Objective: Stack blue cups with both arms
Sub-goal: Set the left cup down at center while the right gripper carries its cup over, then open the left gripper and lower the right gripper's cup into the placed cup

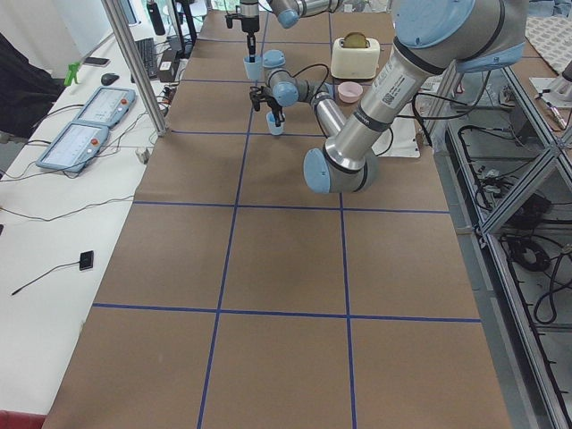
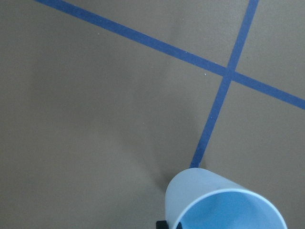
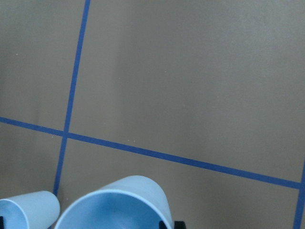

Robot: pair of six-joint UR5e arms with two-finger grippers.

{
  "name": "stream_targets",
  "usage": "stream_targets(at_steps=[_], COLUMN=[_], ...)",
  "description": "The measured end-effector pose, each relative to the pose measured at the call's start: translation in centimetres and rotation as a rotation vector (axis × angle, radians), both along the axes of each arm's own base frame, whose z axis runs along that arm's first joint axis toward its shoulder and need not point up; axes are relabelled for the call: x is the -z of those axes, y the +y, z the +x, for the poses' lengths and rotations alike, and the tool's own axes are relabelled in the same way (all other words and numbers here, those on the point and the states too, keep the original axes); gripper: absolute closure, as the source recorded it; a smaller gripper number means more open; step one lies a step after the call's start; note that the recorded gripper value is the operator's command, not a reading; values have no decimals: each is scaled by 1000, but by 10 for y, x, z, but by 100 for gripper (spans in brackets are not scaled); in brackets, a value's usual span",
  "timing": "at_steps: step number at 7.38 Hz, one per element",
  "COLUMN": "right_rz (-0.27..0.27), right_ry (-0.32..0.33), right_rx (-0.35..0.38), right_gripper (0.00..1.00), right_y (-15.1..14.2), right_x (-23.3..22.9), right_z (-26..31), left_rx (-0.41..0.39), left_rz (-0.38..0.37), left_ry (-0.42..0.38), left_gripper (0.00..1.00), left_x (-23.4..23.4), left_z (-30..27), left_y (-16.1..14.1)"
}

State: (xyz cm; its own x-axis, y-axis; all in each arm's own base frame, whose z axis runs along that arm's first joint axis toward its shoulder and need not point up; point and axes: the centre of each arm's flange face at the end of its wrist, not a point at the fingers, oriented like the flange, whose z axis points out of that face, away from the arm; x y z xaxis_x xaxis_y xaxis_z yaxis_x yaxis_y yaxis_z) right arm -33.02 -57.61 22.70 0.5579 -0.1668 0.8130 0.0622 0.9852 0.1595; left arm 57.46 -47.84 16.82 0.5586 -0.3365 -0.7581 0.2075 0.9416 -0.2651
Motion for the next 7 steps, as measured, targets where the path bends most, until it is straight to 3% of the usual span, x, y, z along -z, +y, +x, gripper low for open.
stream_targets(at_steps=[1,2,5,7], right_rz=[-8,-15,-41,-41], right_ry=[-8,-8,-15,-12], right_rx=[-8,-20,-48,-46], right_gripper=[91,91,91,91], right_y=[9,18,44,67], right_x=[12,24,55,68], right_z=[-11,-26,-69,-101], left_rx=[-2,-4,-15,-37], left_rz=[5,14,59,96], left_ry=[6,16,43,62], left_gripper=[33,7,3,3], left_x=[-1,1,13,9], left_z=[2,2,-13,-59], left_y=[-1,0,-3,-13])
